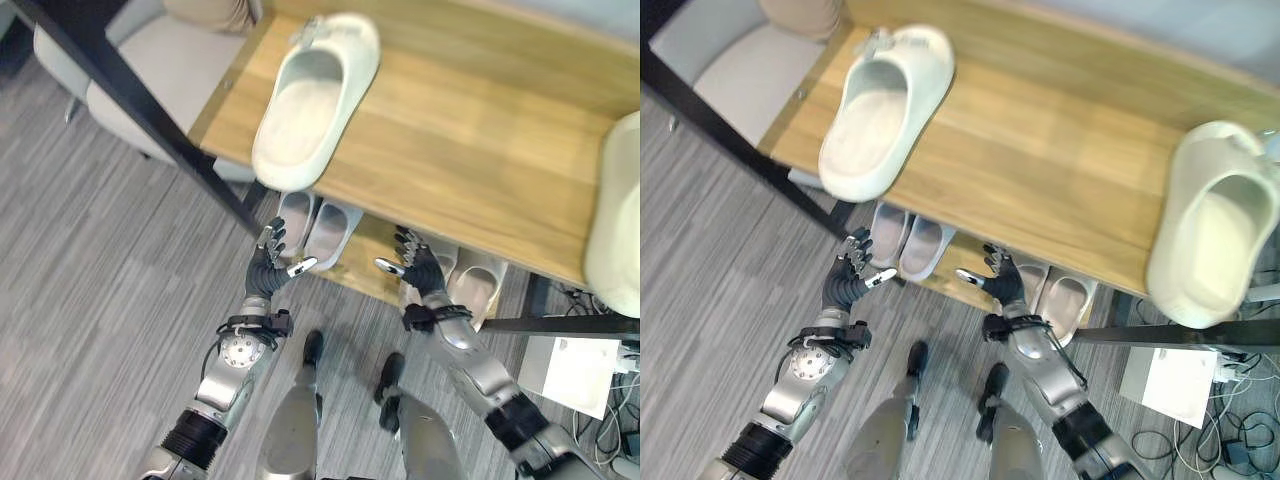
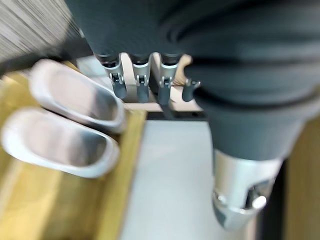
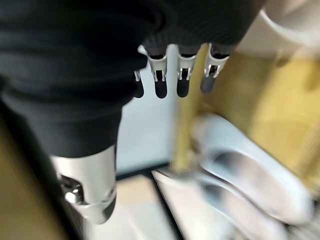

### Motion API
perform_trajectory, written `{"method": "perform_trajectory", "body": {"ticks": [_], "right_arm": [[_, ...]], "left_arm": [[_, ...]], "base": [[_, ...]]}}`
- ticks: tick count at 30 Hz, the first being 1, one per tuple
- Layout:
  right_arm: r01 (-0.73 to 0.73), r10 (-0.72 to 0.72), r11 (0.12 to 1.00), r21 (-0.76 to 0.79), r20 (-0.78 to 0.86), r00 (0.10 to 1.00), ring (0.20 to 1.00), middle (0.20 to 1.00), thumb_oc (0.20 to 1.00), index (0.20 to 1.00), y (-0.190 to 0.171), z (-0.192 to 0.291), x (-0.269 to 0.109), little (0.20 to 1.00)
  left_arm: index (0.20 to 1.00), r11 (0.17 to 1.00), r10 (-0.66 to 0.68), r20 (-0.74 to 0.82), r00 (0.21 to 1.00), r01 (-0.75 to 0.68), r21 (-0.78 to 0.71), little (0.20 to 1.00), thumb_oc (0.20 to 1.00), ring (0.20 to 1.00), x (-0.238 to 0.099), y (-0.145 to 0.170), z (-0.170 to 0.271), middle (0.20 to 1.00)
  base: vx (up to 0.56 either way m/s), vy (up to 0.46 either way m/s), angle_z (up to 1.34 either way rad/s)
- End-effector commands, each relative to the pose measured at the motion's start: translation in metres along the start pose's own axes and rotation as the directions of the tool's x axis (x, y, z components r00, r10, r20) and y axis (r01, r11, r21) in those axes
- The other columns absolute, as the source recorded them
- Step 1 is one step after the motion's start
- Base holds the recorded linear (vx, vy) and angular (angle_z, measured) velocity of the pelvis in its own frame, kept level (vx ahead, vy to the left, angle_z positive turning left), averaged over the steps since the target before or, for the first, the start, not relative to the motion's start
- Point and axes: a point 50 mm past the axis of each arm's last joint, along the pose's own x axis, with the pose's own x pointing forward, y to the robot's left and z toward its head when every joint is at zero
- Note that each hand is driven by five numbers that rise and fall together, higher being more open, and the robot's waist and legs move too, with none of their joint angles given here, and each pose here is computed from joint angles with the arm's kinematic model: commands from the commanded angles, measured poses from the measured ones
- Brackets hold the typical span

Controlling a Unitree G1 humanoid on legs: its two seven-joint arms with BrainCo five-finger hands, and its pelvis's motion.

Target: Arrange the slippers neatly on the shoe rack.

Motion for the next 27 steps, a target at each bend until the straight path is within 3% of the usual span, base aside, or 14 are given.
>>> {"method": "perform_trajectory", "body": {"ticks": [1, 6, 7, 14, 17, 20, 24, 27], "right_arm": [[-0.054, 0.057, 0.997, -0.053, 0.070, 0.996, 1.000, 1.000, 1.000, 1.000, -0.002, 0.007, 0.000, 1.000], [-0.070, 0.067, 0.993, -0.095, -0.037, 0.997, 1.000, 1.000, 1.000, 1.000, -0.020, -0.013, -0.028, 1.000], [-0.083, 0.074, 0.993, -0.080, -0.106, 0.992, 1.000, 1.000, 1.000, 1.000, -0.026, -0.025, -0.041, 1.000], [-0.158, 0.125, 0.978, -0.138, -0.223, 0.967, 1.000, 1.000, 1.000, 1.000, -0.039, -0.039, -0.067, 1.000], [-0.170, 0.129, 0.975, -0.144, -0.256, 0.958, 1.000, 1.000, 1.000, 1.000, -0.044, -0.044, -0.074, 1.000], [-0.175, 0.125, 0.976, -0.129, -0.326, 0.937, 1.000, 1.000, 1.000, 1.000, -0.047, -0.058, -0.081, 1.000], [-0.176, 0.122, 0.978, -0.116, -0.367, 0.922, 1.000, 1.000, 1.000, 1.000, -0.043, -0.068, -0.087, 1.000], [-0.156, 0.101, 0.981, -0.113, -0.393, 0.914, 1.000, 1.000, 1.000, 1.000, -0.042, -0.076, -0.092, 1.000]], "left_arm": [[1.000, 0.994, -0.063, 0.030, 0.998, 0.060, 0.092, 1.000, 1.000, 1.000, 0.005, 0.005, 0.005, 1.000], [1.000, 0.952, -0.166, -0.096, 0.981, 0.185, 0.244, 1.000, 1.000, 1.000, -0.007, 0.014, -0.018, 1.000], [1.000, 0.900, -0.242, -0.176, 0.954, 0.288, 0.326, 1.000, 1.000, 1.000, -0.013, 0.016, -0.028, 1.000], [1.000, 0.657, -0.545, -0.244, 0.802, 0.590, 0.469, 1.000, 1.000, 1.000, -0.023, -0.011, -0.021, 1.000], [1.000, 0.586, -0.683, -0.164, 0.712, 0.667, 0.459, 1.000, 1.000, 1.000, -0.023, -0.035, 0.002, 1.000], [1.000, 0.527, -0.841, 0.051, 0.538, 0.797, 0.295, 1.000, 1.000, 1.000, -0.027, -0.077, 0.052, 1.000], [1.000, 0.488, -0.845, 0.274, 0.459, 0.872, 0.044, 1.000, 1.000, 1.000, -0.026, -0.097, 0.092, 1.000], [1.000, 0.508, -0.765, 0.436, 0.475, 0.860, -0.045, 1.000, 1.000, 1.000, -0.023, -0.091, 0.122, 1.000]], "base": [[0.07, 0.016, -0.22], [0.05, 0.022, -0.22], [0.05, 0.007, -0.34], [0.05, 0.005, -0.25], [0.02, -0.014, -0.18], [0.02, -0.016, -0.10], [0.01, -0.036, -0.06], [0.01, -0.024, -0.03]]}}
